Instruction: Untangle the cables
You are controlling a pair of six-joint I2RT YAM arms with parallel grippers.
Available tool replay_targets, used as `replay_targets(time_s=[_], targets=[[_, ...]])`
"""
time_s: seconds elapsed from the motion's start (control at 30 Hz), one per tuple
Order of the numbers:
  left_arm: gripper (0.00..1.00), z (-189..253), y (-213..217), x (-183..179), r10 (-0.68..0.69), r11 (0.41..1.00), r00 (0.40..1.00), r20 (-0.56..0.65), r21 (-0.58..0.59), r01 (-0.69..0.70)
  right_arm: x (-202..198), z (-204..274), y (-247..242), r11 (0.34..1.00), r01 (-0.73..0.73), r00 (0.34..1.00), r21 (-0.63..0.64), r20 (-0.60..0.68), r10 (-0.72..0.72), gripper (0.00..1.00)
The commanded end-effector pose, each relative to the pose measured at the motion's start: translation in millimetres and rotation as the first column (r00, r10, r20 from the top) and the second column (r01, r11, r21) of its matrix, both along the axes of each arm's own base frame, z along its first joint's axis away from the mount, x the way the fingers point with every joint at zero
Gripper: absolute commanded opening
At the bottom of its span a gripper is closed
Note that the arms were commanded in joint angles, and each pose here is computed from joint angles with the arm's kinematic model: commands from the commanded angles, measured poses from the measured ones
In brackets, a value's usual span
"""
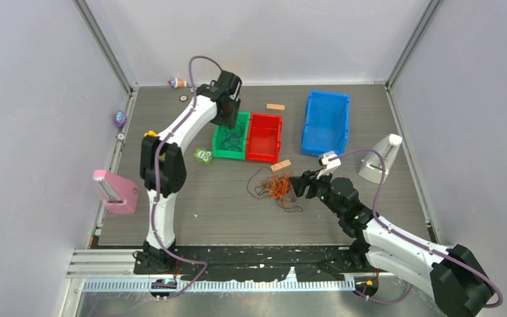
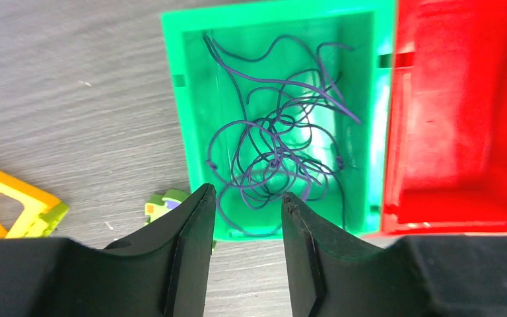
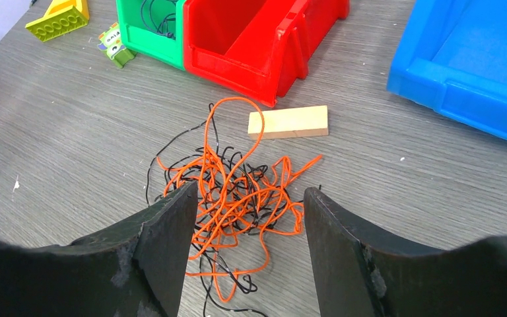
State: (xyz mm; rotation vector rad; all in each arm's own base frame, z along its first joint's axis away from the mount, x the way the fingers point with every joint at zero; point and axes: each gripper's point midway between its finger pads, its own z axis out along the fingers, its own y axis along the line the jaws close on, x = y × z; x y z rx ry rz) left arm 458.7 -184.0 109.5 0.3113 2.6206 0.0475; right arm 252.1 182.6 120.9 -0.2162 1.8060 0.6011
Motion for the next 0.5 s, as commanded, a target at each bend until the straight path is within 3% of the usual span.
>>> replay_targets(time_s=[0.0, 0.27, 0.37, 0.47], targets=[[0.43, 70.2, -11.0, 1.1, -0.018, 0.996, 0.985, 0.169, -0.079, 0.031, 4.9, 10.2, 0.3, 1.000, 0.012, 0.999, 0.015, 0.031, -0.012, 0.65], [0.46, 86.0, -16.0, -34.6, -0.051, 0.992, 0.983, 0.175, -0.104, 0.070, 5.3, 4.2, 7.3, 1.000, -0.016, 1.000, 0.006, -0.001, 0.016, 0.66], [0.49, 84.2, -34.3, -59.3, -0.113, 0.967, 0.974, 0.196, -0.203, 0.153, 5.7, -0.6, 12.4, 0.999, -0.038, 0.999, -0.004, -0.024, 0.038, 0.65], [0.56, 78.2, -64.6, -97.0, -0.204, 0.891, 0.948, 0.245, -0.354, 0.284, 5.1, -3.6, 20.7, 0.997, -0.077, 0.996, -0.003, -0.041, 0.076, 0.65]])
